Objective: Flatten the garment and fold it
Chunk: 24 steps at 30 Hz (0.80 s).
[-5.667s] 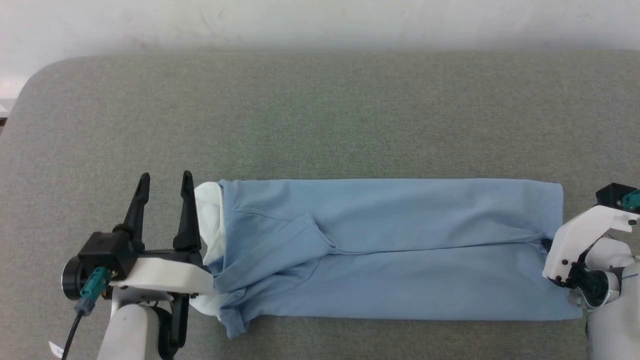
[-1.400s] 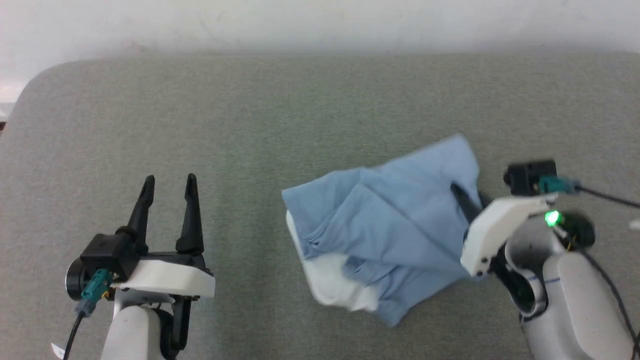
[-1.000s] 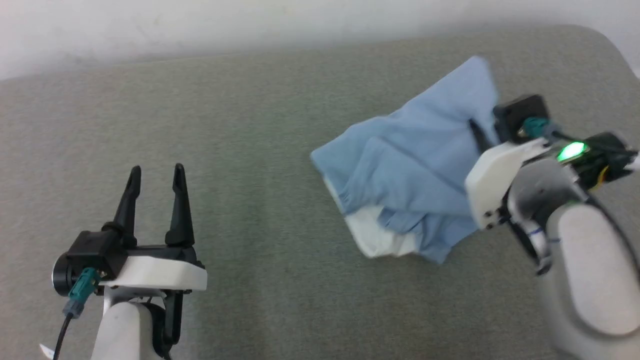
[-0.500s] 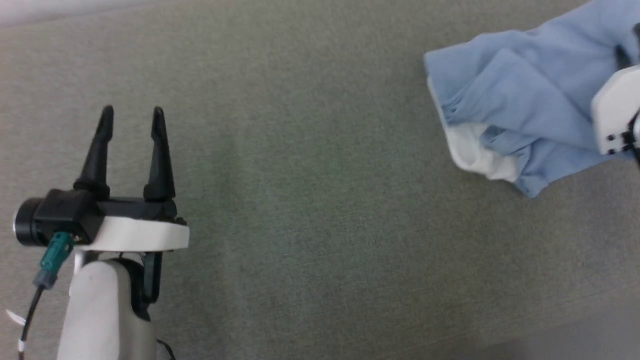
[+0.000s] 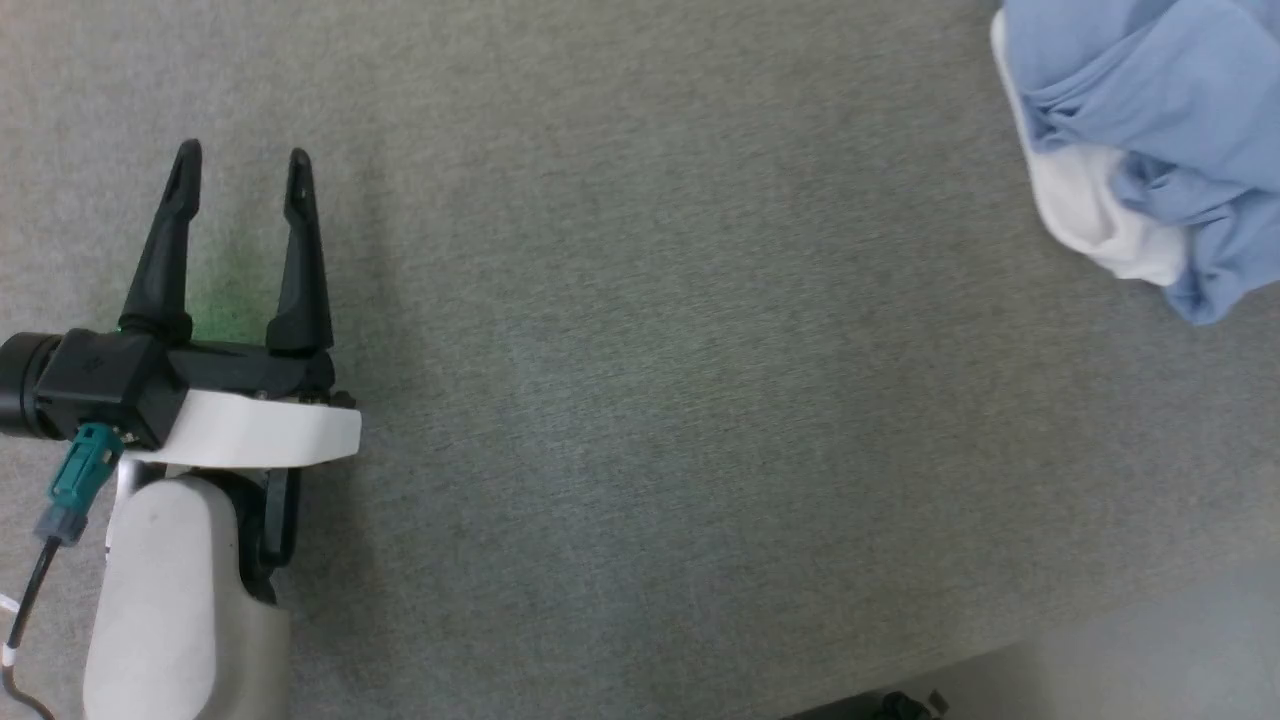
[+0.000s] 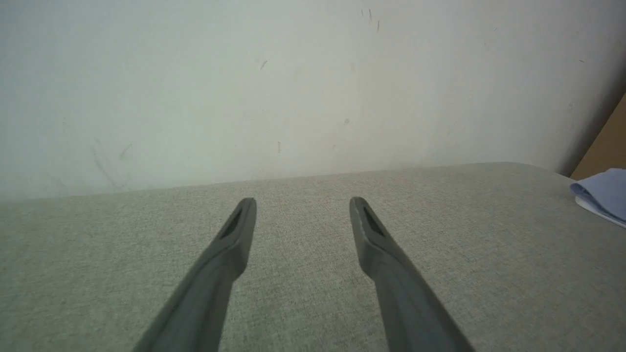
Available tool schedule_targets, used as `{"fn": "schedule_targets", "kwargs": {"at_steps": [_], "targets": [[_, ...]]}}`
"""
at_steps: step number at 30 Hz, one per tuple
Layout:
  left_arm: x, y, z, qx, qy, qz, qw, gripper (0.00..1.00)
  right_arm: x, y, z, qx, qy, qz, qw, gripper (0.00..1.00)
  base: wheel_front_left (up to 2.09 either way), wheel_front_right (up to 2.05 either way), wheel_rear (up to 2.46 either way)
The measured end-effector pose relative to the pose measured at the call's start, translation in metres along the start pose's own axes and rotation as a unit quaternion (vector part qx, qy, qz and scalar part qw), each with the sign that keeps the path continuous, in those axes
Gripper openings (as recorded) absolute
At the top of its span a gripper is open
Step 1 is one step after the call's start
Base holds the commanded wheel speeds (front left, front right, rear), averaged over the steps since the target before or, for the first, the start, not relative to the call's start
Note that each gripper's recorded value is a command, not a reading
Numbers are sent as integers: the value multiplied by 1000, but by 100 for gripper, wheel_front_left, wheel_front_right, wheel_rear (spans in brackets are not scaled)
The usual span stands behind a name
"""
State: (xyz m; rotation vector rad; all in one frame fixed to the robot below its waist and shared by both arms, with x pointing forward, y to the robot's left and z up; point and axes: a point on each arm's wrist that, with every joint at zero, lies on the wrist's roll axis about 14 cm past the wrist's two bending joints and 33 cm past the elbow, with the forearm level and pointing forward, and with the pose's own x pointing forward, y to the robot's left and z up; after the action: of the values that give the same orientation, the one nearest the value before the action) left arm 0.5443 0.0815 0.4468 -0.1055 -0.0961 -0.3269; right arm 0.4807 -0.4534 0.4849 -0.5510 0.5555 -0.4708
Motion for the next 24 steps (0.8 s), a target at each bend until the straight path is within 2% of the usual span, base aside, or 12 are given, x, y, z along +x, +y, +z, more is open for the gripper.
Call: {"fn": "schedule_targets", "kwargs": {"at_steps": [3, 4, 5, 6, 12, 17, 20, 24], "targets": [[-2, 5, -8, 1, 10, 5, 1000, 100, 9, 4, 0, 5, -4, -4, 1000, 0, 0, 0, 0], [-3, 7, -9, 2, 11, 7, 1000, 100, 11, 5, 0, 5, -4, -4, 1000, 18, 0, 0, 0], [-5, 9, -10, 3, 14, 10, 1000, 100, 12, 7, -1, 5, -6, -2, 1000, 69, 0, 0, 0], [-6, 10, -11, 4, 15, 12, 1000, 100, 13, 8, -1, 10, -9, -2, 1000, 100, 0, 0, 0], [-17, 10, -2, -6, 21, 24, 999, 100, 3, 4, 17, 51, -66, -1, 996, 100, 0, 0, 0], [-37, 9, 15, -15, 21, 39, 999, 100, -22, 6, 32, 90, -123, 17, 988, 100, 0, 0, 0], [-48, 8, 33, -15, 10, 45, 999, 100, -41, 9, 44, 123, -162, 32, 979, 100, 0, 0, 0], [-69, 4, 52, -20, 1, 52, 998, 100, -75, 18, 69, 166, -226, 59, 958, 100, 0, 0, 0]]}}
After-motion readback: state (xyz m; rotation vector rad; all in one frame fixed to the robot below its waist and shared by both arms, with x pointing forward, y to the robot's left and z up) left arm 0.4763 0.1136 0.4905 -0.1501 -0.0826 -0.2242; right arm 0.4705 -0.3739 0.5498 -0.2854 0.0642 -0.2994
